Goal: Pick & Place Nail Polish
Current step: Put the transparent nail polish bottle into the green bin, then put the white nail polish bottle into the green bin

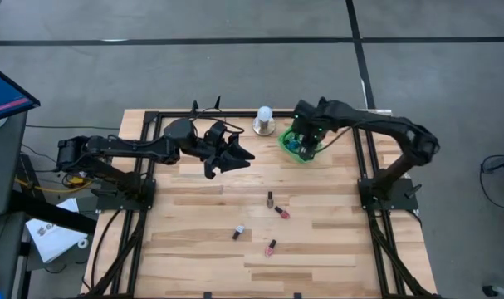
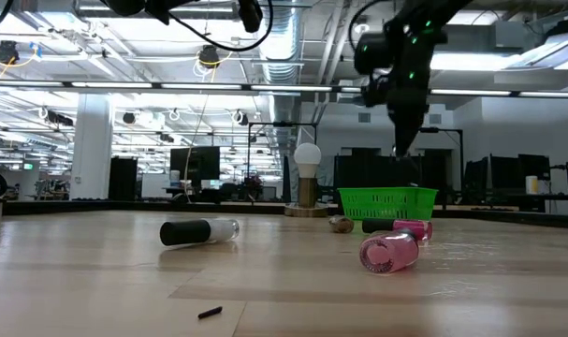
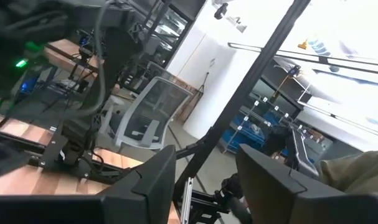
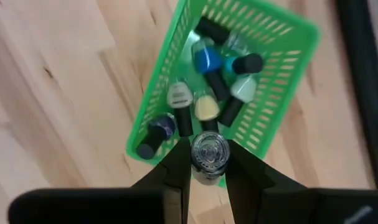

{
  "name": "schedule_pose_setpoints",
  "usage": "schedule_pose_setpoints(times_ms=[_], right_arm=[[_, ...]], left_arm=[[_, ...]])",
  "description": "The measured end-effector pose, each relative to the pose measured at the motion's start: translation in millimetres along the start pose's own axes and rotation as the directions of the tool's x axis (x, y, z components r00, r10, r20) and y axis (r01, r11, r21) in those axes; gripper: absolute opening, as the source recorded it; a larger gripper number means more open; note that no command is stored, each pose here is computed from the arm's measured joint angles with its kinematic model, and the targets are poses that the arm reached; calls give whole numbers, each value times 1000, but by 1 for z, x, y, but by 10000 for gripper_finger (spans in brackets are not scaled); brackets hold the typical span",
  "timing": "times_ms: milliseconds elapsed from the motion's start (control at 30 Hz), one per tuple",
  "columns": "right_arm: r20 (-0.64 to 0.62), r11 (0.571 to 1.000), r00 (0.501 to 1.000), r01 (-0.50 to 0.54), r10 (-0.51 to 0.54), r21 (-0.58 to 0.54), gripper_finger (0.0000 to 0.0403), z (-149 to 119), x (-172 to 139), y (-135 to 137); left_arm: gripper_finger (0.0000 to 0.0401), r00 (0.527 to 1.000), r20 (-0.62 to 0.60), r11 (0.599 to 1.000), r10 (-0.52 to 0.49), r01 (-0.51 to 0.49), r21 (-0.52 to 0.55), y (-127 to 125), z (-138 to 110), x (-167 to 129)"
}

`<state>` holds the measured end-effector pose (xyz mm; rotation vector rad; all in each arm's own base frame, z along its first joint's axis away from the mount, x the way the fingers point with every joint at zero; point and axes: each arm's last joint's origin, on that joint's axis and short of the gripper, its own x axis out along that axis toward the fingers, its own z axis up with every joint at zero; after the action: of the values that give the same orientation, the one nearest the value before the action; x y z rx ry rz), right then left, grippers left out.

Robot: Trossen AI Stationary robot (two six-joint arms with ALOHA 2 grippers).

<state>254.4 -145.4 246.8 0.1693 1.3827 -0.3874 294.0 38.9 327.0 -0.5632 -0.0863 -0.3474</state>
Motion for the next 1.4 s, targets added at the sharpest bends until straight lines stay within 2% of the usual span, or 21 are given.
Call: schedule_pose_setpoints(times_ms=[333,433,667,867,933,1033,1100,1200,1400], right_arm=[[-170,995,983,53,-66,-81,61,10,50,-1],[-209,992,973,81,-100,-99,72,11,60,-1],[-199,989,975,79,-103,-125,108,13,62,-1],[-114,987,987,98,-113,-128,175,12,38,-3],[-65,988,991,112,-120,-106,198,10,25,-4],[29,988,991,136,-134,-73,224,6,1,-5],[93,987,985,151,-145,-58,232,3,-15,-6],[199,985,966,172,-162,-29,232,-3,-39,-7],[355,981,915,189,-191,40,219,-17,-75,-7]], left_arm=[[163,1000,-27,1000,15,-16,-18,1,-3,0],[164,999,-36,999,21,-22,-24,2,-4,0],[173,988,-133,996,76,-82,-43,7,-15,0],[183,940,-316,991,131,-117,62,-2,-44,4],[184,908,-372,979,195,-160,123,-9,-59,6],[183,841,-425,938,335,-257,232,-22,-81,8],[182,800,-429,903,419,-316,291,-30,-94,9],[183,763,-428,868,484,-358,344,-43,-115,15],[182,677,-449,812,583,-501,299,-61,-176,28]])
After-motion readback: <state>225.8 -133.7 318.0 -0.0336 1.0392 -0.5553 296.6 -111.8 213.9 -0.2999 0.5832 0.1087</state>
